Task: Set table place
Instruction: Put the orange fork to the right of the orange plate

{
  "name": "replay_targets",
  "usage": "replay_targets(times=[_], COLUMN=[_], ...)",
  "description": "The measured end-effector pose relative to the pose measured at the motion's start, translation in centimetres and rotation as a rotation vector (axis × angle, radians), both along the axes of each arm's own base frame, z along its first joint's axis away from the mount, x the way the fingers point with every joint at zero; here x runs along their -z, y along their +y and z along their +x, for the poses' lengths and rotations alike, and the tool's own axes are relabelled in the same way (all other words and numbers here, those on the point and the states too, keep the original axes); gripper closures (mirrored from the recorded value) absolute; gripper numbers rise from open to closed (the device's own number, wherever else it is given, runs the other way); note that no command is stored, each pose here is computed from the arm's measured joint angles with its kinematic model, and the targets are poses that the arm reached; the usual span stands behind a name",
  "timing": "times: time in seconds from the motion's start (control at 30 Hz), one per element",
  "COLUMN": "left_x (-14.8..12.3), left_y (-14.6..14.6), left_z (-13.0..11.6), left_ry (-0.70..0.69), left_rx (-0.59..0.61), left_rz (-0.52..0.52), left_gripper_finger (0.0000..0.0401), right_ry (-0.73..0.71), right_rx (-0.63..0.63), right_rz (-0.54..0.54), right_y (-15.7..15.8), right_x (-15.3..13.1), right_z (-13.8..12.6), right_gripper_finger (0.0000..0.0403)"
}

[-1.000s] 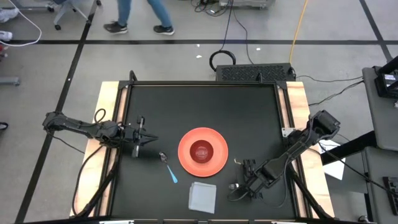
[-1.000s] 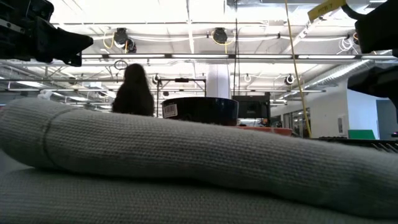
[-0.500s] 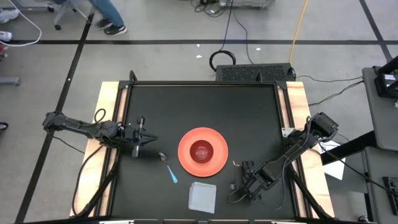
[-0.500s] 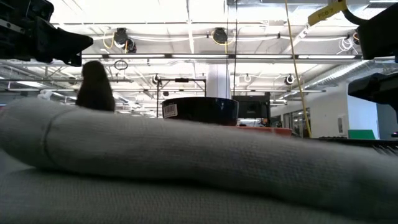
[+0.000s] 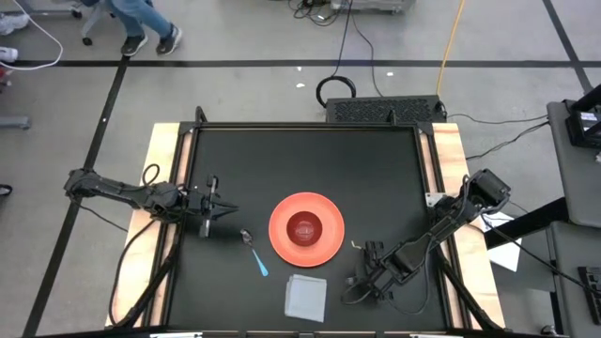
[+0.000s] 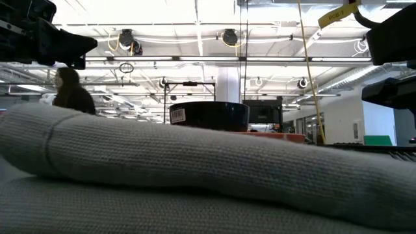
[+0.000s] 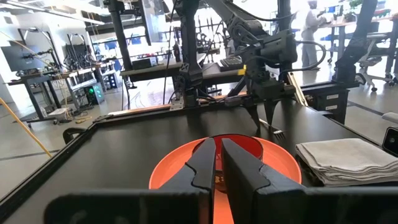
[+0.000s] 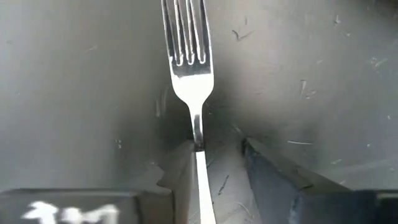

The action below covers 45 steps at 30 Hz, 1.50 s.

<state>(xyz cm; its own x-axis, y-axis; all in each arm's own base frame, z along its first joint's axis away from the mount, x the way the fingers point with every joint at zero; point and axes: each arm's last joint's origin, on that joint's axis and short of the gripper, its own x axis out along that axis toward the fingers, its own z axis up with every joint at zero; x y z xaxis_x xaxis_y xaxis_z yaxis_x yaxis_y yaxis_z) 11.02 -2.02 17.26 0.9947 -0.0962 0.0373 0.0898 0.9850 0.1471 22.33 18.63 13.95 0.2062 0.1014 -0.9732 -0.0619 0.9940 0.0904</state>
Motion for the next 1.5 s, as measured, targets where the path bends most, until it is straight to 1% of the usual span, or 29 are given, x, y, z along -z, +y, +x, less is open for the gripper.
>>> replay_targets(times=[0.1,0.23,0.3,0.47,0.73,0.83,0.93,1.07,1.23,1.37,1.5], left_x=[0.0,0.0,0.0,0.0,-0.3,-0.4,-0.5,-0.5,-0.5,-0.7,-0.8], left_y=[0.0,0.0,0.0,0.0,0.0,0.0,0.0,0.0,0.0,0.0,0.0], left_z=[0.0,0.0,0.0,0.0,0.0,0.0,0.0,0.0,0.0,-0.1,-0.1], left_ry=[0.000,0.000,-0.001,-0.002,-0.031,-0.045,-0.052,-0.055,-0.063,-0.088,-0.097], left_rx=[0.000,0.000,0.000,0.000,0.000,-0.002,-0.004,-0.004,-0.006,-0.011,-0.013], left_rz=[0.000,0.000,0.000,-0.001,0.000,0.027,0.049,0.050,0.093,0.137,0.142], left_gripper_finger=[0.0368,0.0368,0.0368,0.0368,0.0368,0.0368,0.0368,0.0368,0.0368,0.0368,0.0368], right_ry=[-0.001,-0.002,-0.002,-0.027,-0.161,-0.191,-0.188,-0.185,-0.165,-0.133,-0.114], right_rx=[-0.011,-0.020,0.002,0.117,0.359,0.460,0.565,0.750,0.913,1.035,1.133], right_rz=[-0.001,0.004,0.015,0.061,0.107,0.124,0.134,0.131,0.157,0.163,0.174], right_y=[0.0,0.0,-0.2,-1.1,-4.0,-5.1,-6.1,-7.6,-8.7,-8.8,-8.6], right_x=[0.0,0.0,-0.2,-1.1,-4.3,-5.5,-6.4,-7.5,-8.3,-8.0,-7.4], right_z=[0.0,0.1,0.2,0.8,1.9,1.8,1.4,0.5,-0.3,-0.4,-0.1], right_gripper_finger=[0.0317,0.0383,0.0395,0.0398,0.0400,0.0401,0.0402,0.0402,0.0402,0.0402,0.0402])
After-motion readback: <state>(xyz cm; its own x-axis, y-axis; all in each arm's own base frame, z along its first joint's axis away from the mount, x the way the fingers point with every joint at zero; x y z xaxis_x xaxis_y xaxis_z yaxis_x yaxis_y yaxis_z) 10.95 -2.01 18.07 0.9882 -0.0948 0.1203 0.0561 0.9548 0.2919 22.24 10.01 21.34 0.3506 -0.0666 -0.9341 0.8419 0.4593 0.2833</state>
